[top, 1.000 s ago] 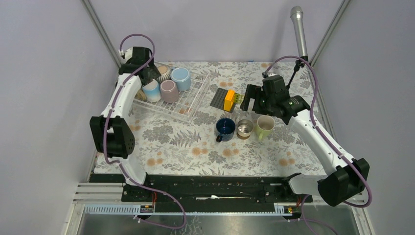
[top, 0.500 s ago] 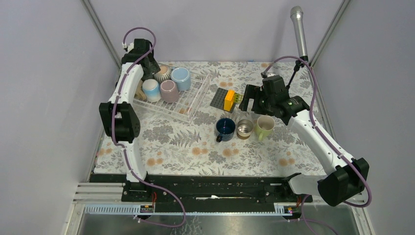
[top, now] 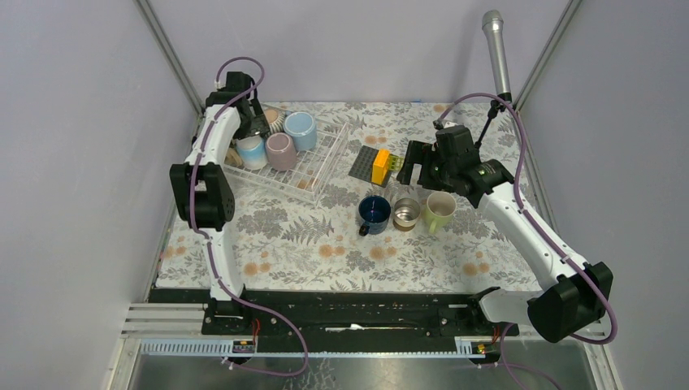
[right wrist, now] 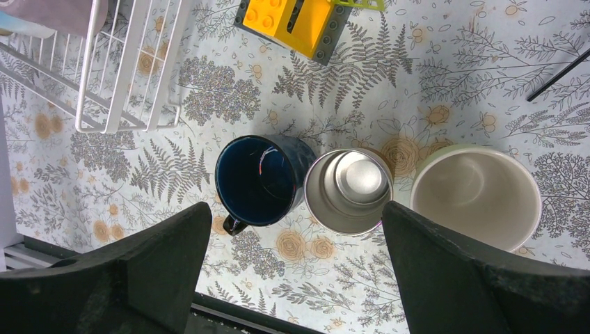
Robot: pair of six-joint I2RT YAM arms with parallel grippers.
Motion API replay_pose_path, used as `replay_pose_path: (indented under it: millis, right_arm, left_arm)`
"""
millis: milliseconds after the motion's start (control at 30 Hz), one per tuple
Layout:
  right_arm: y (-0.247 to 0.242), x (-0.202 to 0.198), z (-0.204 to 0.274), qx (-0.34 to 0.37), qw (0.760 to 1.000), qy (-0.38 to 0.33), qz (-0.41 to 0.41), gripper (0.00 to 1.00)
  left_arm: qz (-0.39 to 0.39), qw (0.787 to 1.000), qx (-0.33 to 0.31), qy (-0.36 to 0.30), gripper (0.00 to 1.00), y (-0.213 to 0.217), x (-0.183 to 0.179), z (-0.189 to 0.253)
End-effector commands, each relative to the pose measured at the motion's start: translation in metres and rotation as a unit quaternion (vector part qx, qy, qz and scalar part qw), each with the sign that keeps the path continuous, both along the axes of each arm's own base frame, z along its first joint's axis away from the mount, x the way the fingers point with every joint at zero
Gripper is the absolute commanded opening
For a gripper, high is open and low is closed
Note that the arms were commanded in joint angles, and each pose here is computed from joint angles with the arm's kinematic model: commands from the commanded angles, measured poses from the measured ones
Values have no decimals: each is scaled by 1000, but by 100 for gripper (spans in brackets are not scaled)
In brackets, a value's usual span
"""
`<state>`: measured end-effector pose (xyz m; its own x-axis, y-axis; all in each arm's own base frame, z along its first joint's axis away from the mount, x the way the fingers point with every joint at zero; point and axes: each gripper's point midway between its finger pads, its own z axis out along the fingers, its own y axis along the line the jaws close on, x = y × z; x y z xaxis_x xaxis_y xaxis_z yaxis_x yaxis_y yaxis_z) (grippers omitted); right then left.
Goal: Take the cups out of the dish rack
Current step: Unload the cup from the dish rack.
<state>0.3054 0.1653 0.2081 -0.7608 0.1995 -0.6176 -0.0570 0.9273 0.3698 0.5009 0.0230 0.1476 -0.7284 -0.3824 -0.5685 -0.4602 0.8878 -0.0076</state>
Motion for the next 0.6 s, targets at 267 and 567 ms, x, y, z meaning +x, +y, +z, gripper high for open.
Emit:
replay_pose_path:
  millis: [267, 567]
  right_arm:
    - [6, -1, 10, 14, 1000, -23, 13, 100]
    - [6, -1, 5, 12, 1000, -19, 15, 100]
  left_arm:
    - [-31, 999, -10, 6, 99, -8, 5, -2]
    - [-25, 1000, -2, 19, 97, -5, 5, -14]
